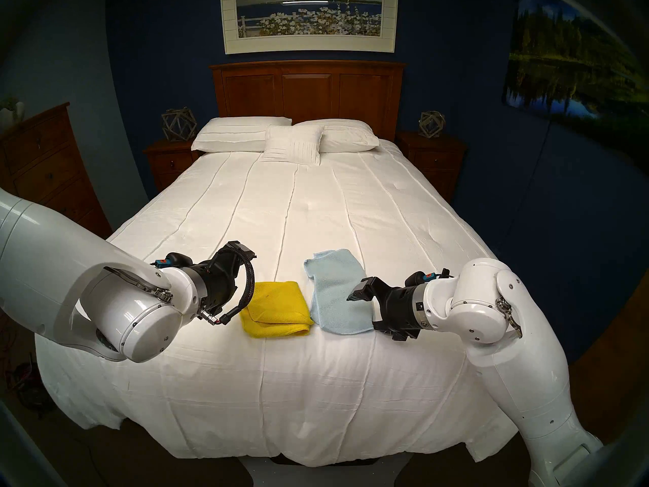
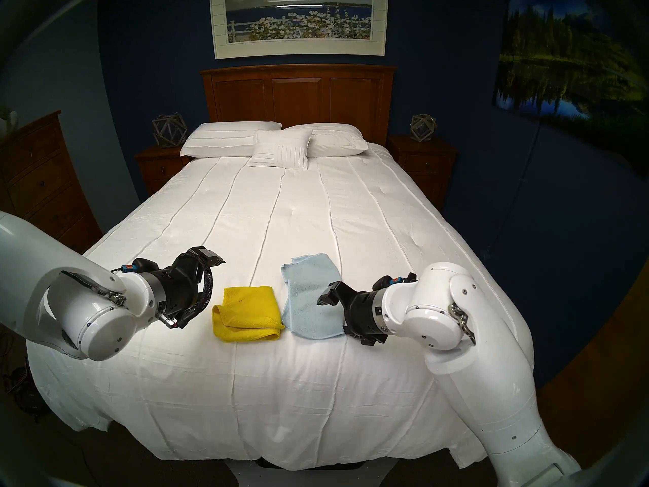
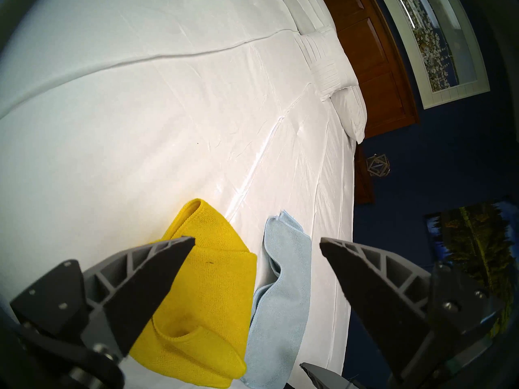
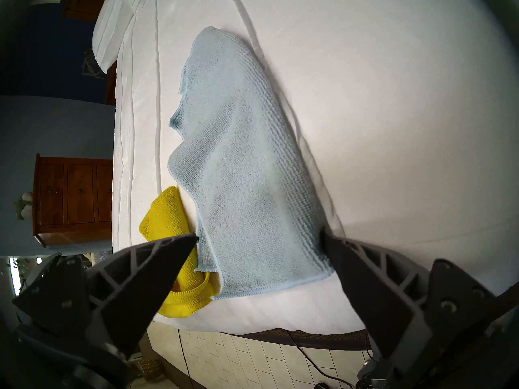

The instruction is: Fold the hand towels twice and stack them up

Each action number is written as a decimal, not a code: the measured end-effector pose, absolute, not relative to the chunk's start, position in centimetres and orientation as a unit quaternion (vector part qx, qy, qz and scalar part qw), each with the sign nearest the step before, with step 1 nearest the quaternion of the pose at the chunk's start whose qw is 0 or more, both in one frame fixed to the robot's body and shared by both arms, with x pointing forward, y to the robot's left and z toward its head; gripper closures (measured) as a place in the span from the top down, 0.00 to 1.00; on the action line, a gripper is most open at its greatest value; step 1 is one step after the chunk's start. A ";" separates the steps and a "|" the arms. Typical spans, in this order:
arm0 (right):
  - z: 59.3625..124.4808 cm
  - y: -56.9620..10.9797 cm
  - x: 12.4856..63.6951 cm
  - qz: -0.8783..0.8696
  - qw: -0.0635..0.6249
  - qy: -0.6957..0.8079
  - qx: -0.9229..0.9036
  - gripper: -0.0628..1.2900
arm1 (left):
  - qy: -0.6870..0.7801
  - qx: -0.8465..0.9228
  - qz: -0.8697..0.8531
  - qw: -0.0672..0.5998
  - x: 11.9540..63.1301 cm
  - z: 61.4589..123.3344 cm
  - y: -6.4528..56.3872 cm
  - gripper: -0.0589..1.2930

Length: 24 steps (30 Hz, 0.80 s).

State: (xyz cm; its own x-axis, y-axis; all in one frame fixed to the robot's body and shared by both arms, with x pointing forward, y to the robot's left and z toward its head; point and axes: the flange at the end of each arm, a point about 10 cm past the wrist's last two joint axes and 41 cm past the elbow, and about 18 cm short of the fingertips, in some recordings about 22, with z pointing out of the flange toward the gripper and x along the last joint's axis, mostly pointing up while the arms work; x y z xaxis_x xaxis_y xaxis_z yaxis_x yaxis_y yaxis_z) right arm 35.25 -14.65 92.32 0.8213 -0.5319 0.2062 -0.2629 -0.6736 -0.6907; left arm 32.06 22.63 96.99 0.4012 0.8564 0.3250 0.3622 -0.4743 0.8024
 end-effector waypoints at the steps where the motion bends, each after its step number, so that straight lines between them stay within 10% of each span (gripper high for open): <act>1: 92.3 -14.6 35.3 -0.200 0.336 0.223 -0.893 0.95 | 0.396 0.770 0.379 0.326 32.0 97.0 22.7 0.96; 14: 91.8 -14.4 35.3 -0.185 0.310 0.231 -0.903 0.92 | 0.399 0.769 0.379 0.327 31.7 97.0 22.9 0.96; 19: 91.5 -14.4 35.1 -0.173 0.305 0.232 -0.907 0.47 | 0.398 0.768 0.379 0.328 31.7 97.0 22.9 0.96; 24: 91.2 -14.3 35.1 -0.163 0.299 0.234 -0.911 0.40 | 0.398 0.767 0.381 0.328 31.8 97.1 22.9 0.96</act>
State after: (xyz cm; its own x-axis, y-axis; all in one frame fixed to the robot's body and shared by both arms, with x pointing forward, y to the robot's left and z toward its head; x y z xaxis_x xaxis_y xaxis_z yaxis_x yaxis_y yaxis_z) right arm 35.06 -14.33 91.18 0.8377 -0.5230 0.1572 -0.3276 -0.7116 -0.6215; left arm 31.78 22.90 97.11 0.3932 0.8610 0.3226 0.3609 -0.4672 0.8071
